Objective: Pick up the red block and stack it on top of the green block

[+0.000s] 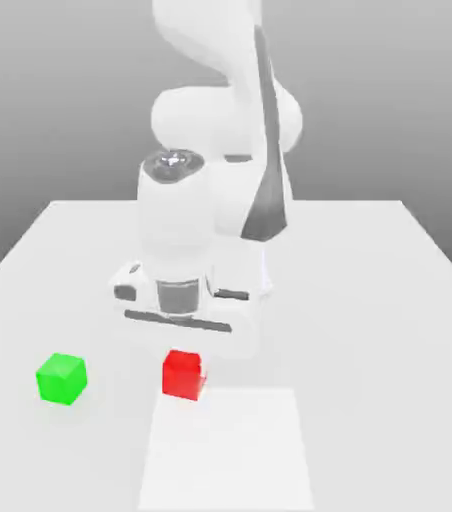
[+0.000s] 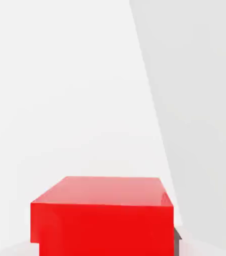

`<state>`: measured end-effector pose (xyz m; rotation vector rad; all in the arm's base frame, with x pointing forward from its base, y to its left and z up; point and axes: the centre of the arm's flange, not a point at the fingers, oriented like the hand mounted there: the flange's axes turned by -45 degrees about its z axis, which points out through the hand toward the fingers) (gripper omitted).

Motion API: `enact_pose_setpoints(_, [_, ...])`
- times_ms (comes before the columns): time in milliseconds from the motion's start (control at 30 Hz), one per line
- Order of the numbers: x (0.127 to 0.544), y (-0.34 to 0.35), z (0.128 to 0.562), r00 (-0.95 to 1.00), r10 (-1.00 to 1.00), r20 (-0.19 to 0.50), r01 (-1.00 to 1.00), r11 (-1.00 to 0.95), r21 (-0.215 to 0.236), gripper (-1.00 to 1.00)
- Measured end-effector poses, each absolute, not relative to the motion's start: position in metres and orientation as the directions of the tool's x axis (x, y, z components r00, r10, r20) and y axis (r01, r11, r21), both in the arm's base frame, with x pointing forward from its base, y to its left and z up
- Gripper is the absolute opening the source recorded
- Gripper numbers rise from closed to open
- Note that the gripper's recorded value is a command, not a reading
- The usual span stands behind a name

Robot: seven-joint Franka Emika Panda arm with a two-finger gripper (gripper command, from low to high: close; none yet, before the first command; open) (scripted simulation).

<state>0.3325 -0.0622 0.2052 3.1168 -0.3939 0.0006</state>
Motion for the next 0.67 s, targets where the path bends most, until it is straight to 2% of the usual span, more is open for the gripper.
enact_pose_setpoints(200, [0.326, -0.149, 0.228, 0.842, -0.540, 0.002, -0.540, -0.842, -0.002, -1.00])
enact_pose_setpoints(367, [0.299, -0.229, 0.242, 0.650, -0.760, 0.001, -0.760, -0.650, -0.001, -1.00])
enact_pose_setpoints(567, [0.294, -0.243, 0.195, 0.614, -0.790, 0.000, -0.790, -0.614, -0.003, -1.00])
enact_pose_setpoints(600, [0.293, -0.243, 0.186, 0.613, -0.790, 0.000, -0.790, -0.613, -0.002, 1.00])
enact_pose_setpoints(667, [0.293, -0.243, 0.186, 0.613, -0.790, 0.000, -0.790, -0.613, -0.002, 1.00])
